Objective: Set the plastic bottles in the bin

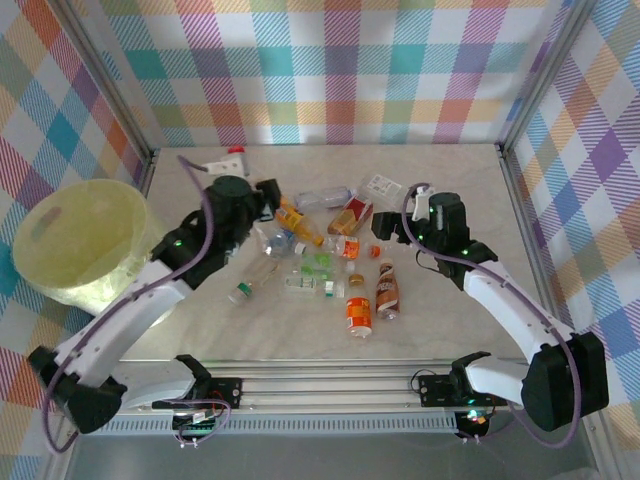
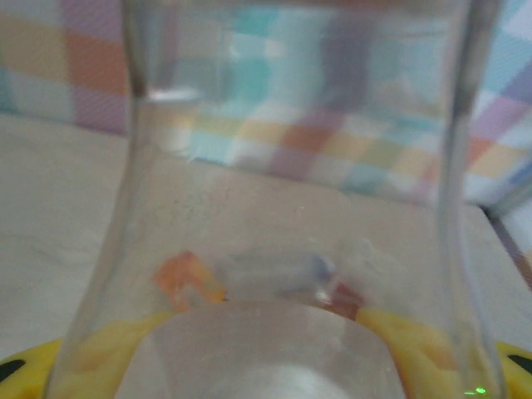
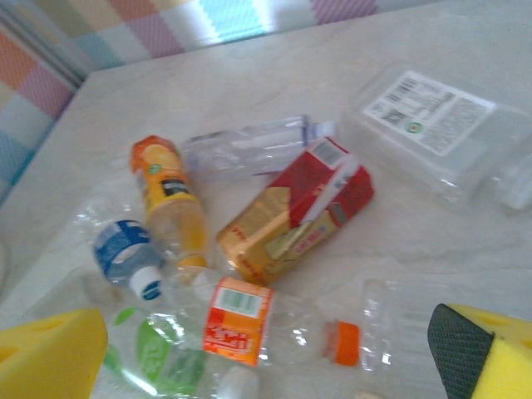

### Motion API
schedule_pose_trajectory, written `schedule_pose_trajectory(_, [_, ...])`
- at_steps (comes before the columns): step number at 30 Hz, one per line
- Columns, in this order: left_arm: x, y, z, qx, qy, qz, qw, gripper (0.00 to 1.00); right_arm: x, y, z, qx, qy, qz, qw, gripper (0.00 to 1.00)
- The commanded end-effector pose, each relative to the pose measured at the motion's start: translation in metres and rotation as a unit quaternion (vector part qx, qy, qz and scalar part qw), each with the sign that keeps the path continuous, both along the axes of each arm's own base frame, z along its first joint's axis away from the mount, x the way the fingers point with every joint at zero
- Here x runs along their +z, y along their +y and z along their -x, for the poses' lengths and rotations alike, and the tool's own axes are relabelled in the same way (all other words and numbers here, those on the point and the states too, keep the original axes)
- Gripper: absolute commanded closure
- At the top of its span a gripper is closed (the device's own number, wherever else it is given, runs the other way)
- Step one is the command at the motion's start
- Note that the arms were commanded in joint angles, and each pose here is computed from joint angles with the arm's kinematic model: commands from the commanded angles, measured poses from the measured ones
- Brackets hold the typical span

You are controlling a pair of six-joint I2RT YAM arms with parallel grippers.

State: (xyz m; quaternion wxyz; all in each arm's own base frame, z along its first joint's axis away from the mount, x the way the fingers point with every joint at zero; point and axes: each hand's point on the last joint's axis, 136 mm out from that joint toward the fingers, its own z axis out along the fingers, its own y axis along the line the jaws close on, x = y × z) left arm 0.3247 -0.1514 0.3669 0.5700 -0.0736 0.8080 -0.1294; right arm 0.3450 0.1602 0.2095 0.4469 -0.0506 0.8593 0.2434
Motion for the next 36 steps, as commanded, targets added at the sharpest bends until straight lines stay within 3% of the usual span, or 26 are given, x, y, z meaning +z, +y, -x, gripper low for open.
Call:
schedule_pose_trajectory(1, [0.047,0.059,0.027,0.080,-0.046,-0.089,0.992,0.47,0.015,-0.009,-0.010,-0.036,-0.042,0.005,0.998,0.00])
schedule_pose_trajectory(7, [0.124,0.127,0.073,0.170,-0.109,-0.136,0.970,0.47,0.010,-0.015,-0.015,-0.051,-0.047,0.018,0.997,0.00])
schedule_pose_trajectory(10, [0.147,0.166,0.091,0.265,-0.124,-0.167,0.942,0.47,0.011,-0.014,-0.017,-0.051,-0.052,0.017,0.997,0.00])
schedule_pose_trajectory(15, [0.155,0.211,0.099,0.365,-0.113,-0.191,0.904,0.47,0.016,-0.013,-0.016,-0.047,-0.063,0.011,0.997,0.00])
schedule_pose_trajectory(19, [0.136,0.256,0.095,0.441,-0.073,-0.191,0.874,0.46,0.019,-0.013,-0.014,-0.043,-0.074,0.015,0.996,0.00])
schedule_pose_trajectory(26, [0.079,0.323,0.067,0.488,0.006,-0.130,0.863,0.46,0.020,-0.022,-0.007,-0.051,-0.077,0.032,0.995,0.00])
schedule_pose_trajectory(30, [0.044,0.342,0.047,0.455,0.009,-0.060,0.888,0.44,0.015,-0.025,-0.005,-0.051,-0.079,0.045,0.995,0.00])
schedule_pose_trajectory(36, [0.005,0.333,0.011,0.390,0.011,-0.011,0.921,0.44,0.011,-0.025,-0.004,-0.048,-0.077,0.052,0.995,0.00])
